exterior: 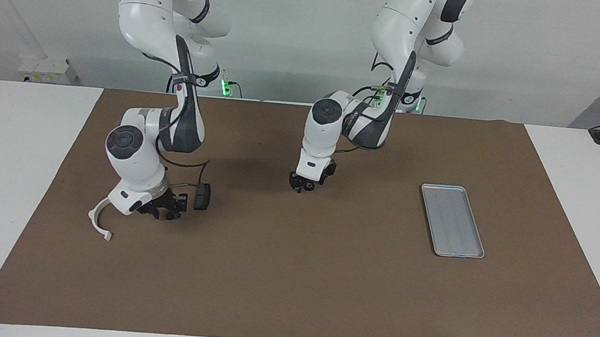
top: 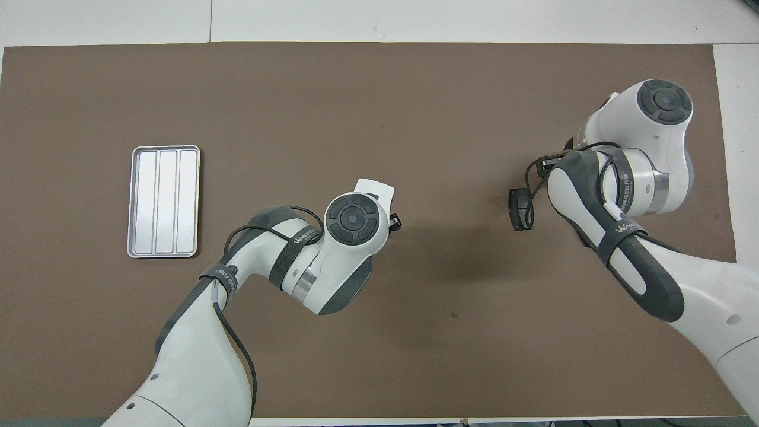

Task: Pick bearing gear from pile to tray
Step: 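Grasp the black part with the left gripper and lift it, then lower the black part into the tray while the right gripper reaches the pile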

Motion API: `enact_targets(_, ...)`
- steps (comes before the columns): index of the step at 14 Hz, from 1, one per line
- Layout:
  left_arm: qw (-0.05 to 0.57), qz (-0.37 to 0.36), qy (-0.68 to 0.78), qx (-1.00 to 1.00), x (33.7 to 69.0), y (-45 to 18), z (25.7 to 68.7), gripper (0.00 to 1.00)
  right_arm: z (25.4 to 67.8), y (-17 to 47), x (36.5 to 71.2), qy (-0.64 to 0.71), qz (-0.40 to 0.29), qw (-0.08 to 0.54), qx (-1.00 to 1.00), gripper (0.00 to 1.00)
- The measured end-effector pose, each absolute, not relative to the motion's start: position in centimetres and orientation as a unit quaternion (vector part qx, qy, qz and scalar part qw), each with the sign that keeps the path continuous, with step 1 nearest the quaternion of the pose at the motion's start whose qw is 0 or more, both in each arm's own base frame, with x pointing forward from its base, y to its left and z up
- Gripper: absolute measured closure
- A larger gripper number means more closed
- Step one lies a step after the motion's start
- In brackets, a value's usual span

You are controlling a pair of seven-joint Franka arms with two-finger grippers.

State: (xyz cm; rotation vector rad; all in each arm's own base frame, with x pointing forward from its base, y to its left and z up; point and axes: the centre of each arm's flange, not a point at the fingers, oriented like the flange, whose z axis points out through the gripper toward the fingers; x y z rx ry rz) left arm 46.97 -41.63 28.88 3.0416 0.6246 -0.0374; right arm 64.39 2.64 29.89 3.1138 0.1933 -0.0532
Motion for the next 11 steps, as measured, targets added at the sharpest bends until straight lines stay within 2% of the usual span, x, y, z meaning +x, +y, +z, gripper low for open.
enact_targets(1,0.018,-0.012,0.201,0.979,46.95,-41.61,28.91,0.23,29.85,2.65,64.42,0.062,-0.016,0.011,0.998,0.40)
enact_targets(4,0.020,-0.010,0.201,0.979,46.77,-41.53,29.43,0.59,29.78,2.65,64.44,0.062,-0.016,0.011,0.998,0.40)
enact_targets(5,0.020,-0.010,0.200,0.979,46.70,-41.45,29.44,0.59,29.75,2.65,64.44,0.062,-0.016,0.011,0.998,0.40)
enact_targets(6,0.021,-0.008,0.200,0.980,46.71,-41.45,29.58,0.65,29.72,2.65,64.45,0.062,-0.016,0.011,0.998,0.40)
enact_targets(11,0.017,-0.010,0.200,0.980,46.61,-41.26,29.52,0.65,29.28,2.65,64.40,0.062,-0.018,0.011,0.998,0.40)
